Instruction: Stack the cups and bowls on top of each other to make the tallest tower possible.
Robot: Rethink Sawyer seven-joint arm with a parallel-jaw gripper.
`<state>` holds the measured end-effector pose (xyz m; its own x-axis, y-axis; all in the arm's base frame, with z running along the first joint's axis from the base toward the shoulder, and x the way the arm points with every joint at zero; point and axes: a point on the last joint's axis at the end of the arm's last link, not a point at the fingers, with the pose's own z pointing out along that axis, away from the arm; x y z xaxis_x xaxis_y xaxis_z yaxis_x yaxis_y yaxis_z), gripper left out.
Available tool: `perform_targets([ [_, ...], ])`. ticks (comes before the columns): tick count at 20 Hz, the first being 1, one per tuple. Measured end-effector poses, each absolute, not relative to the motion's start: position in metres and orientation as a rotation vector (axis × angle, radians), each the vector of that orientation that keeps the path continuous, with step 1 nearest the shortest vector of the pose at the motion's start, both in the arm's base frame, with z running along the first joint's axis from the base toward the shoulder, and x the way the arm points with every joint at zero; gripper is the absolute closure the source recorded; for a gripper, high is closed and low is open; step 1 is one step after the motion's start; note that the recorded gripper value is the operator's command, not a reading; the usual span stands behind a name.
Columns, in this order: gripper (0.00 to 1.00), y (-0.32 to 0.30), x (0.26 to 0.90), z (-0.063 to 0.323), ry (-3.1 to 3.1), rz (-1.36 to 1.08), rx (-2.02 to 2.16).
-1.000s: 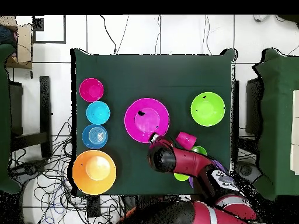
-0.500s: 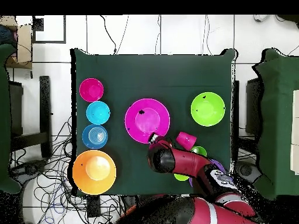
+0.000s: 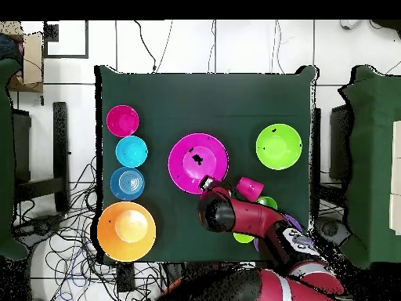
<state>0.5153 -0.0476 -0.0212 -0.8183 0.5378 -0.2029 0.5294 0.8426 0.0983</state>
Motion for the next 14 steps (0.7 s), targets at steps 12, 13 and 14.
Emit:
perform_targets([
  [12,1.00,-0.047,0.519,-0.014,2.791,0.049,0.808],
  [13,1.00,-0.047,0.520,-0.013,2.790,0.047,0.806],
  [14,1.00,-0.046,0.522,-0.007,2.795,0.042,0.798],
])
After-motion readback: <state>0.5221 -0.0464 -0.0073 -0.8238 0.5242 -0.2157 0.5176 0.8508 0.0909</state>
